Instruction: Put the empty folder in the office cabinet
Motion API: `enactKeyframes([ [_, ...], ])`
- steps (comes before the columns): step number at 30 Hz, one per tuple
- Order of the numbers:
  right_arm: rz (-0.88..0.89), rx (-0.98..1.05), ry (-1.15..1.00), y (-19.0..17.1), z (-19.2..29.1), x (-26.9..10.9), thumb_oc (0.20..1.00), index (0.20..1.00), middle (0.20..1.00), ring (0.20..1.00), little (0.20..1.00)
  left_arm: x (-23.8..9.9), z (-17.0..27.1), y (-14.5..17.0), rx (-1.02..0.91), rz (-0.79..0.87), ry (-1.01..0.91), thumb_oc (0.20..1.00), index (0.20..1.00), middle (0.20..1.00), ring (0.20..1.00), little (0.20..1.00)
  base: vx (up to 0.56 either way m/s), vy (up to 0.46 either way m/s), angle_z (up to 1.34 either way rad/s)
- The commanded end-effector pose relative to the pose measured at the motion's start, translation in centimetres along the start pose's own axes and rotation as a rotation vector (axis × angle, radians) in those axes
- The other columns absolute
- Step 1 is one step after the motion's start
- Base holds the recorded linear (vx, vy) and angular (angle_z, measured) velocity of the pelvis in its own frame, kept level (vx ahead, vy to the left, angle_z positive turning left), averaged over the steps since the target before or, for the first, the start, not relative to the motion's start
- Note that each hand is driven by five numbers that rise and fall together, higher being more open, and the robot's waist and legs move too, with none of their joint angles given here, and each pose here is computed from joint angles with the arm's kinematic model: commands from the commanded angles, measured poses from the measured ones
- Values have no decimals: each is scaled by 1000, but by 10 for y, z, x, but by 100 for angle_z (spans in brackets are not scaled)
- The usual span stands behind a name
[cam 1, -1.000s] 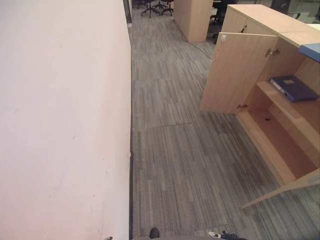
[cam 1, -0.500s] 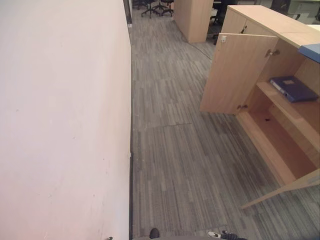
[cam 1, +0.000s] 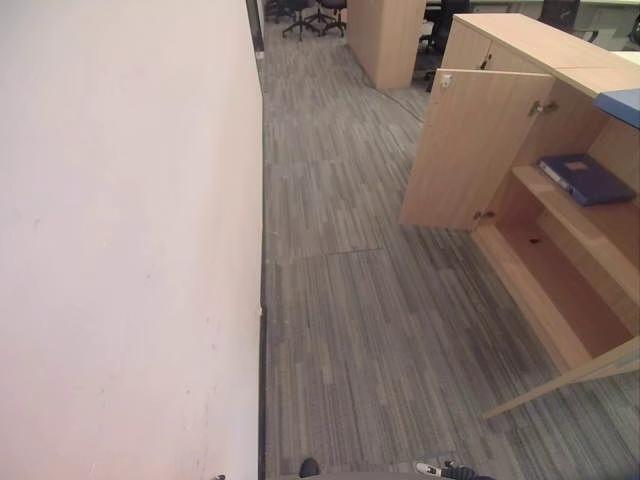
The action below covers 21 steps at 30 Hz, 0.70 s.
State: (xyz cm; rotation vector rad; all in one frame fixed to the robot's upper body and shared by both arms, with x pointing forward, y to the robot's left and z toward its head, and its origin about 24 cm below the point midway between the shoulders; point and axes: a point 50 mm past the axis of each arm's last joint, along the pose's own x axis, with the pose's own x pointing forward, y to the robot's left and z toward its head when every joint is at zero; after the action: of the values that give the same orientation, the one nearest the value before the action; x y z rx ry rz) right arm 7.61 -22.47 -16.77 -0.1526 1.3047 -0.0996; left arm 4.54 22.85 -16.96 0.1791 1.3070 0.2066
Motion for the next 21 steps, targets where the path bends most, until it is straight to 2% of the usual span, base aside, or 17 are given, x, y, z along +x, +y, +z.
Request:
enactKeyframes([
  [1, -31, -58, -59, -12, 20, 0, 1000, 1000, 1000, 1000, 1000, 3, 14, 8, 5, 42, -8, 1000, 1000, 1000, 1000, 1000, 18, -49, -1],
  [13, -56, -30, -89, -19, 32, 0, 1000, 1000, 1000, 1000, 1000, 5, 38, 7, -63, 63, -86, 1000, 1000, 1000, 1000, 1000, -16, -80, 0],
  [21, -74, -53, -35, -27, 17, -1, 1000, 1000, 1000, 1000, 1000, 3, 9, 8, -58, 75, 9, 1000, 1000, 1000, 1000, 1000, 210, 52, -5],
])
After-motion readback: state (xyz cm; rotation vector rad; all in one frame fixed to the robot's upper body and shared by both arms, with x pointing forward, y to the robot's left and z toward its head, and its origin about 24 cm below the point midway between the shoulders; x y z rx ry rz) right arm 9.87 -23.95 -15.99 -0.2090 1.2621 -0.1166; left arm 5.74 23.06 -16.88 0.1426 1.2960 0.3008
